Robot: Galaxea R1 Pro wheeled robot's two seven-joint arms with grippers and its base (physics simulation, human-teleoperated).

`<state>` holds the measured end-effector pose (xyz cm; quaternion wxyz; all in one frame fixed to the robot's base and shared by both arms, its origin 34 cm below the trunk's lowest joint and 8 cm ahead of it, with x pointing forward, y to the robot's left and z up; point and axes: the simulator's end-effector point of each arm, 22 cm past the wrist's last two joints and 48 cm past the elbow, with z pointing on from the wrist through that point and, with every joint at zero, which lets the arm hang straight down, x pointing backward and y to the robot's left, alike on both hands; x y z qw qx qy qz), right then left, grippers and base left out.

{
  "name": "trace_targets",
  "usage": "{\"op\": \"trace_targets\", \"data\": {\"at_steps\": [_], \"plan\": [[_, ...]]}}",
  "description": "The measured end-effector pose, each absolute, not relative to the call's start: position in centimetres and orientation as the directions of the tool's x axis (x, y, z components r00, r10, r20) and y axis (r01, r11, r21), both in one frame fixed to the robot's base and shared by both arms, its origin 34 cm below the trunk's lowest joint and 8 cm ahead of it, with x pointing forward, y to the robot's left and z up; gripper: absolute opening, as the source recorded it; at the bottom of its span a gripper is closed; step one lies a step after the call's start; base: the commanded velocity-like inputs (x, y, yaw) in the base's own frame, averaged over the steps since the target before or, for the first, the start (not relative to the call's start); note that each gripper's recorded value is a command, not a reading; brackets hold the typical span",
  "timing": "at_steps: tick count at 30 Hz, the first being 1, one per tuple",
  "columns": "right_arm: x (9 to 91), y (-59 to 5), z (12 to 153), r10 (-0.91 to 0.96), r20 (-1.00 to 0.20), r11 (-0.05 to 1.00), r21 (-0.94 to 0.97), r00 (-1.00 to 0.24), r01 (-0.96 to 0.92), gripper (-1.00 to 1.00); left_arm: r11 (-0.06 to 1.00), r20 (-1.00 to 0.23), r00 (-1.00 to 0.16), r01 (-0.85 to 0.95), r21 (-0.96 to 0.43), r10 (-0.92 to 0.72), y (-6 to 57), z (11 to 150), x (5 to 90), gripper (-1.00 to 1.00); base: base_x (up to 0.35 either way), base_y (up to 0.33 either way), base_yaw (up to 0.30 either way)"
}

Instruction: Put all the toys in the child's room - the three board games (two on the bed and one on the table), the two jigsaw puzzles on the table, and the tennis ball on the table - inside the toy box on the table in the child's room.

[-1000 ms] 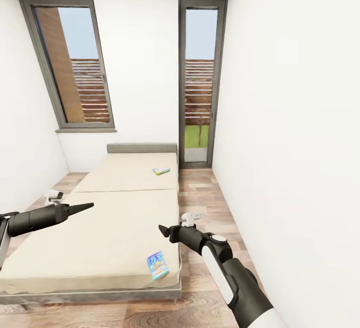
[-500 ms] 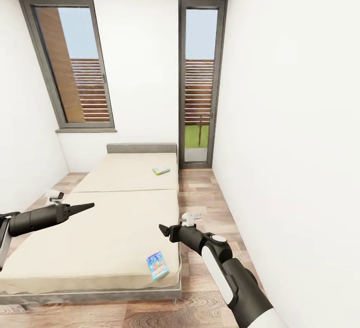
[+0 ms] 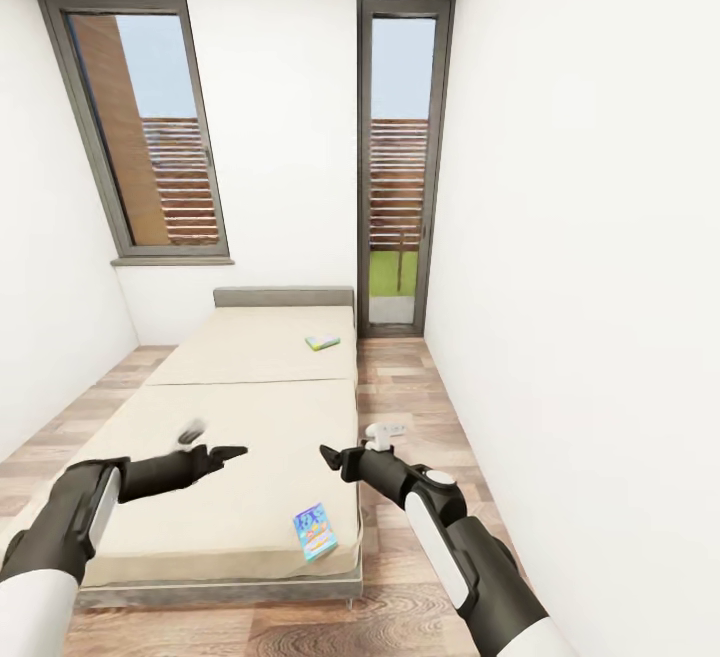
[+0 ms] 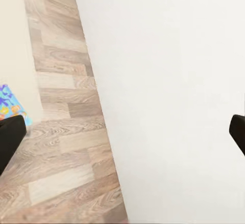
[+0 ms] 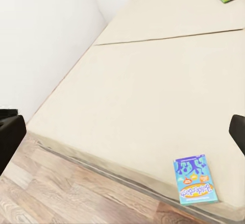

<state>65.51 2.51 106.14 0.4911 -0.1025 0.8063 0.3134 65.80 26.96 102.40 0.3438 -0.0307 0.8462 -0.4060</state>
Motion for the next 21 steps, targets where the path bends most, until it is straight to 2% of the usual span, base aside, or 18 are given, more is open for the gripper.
{"op": "trace_targets", "data": {"at_steps": [2,6,15,21], "plan": [[65.6,2.4,106.3,0.144,-0.858,0.783,0.404,-0.493,-0.474,1.00,0.721,-0.509,-0.790,0.126,-0.681,-0.342,26.4,98.7,65.9,1.00,0.000,0.000,0.000],[65.9,2.0,107.5,0.158,-0.866,0.782,0.403,-0.474,-0.476,1.00,0.761,-0.475,-0.809,0.055,-0.646,-0.345,25.6,95.8,65.7,1.00,0.000,0.000,0.000],[66.1,1.0,111.6,0.210,-0.878,0.765,0.422,-0.431,-0.486,1.00,0.771,-0.412,-0.841,-0.010,-0.637,-0.351,25.0,92.1,64.3,1.00,0.000,0.000,0.000],[65.7,-0.3,113.1,0.344,-0.790,0.685,0.581,-0.508,-0.440,1.00,0.770,-0.410,-0.840,-0.013,-0.638,-0.354,24.8,91.2,64.1,1.00,0.000,0.000,0.000]]}}
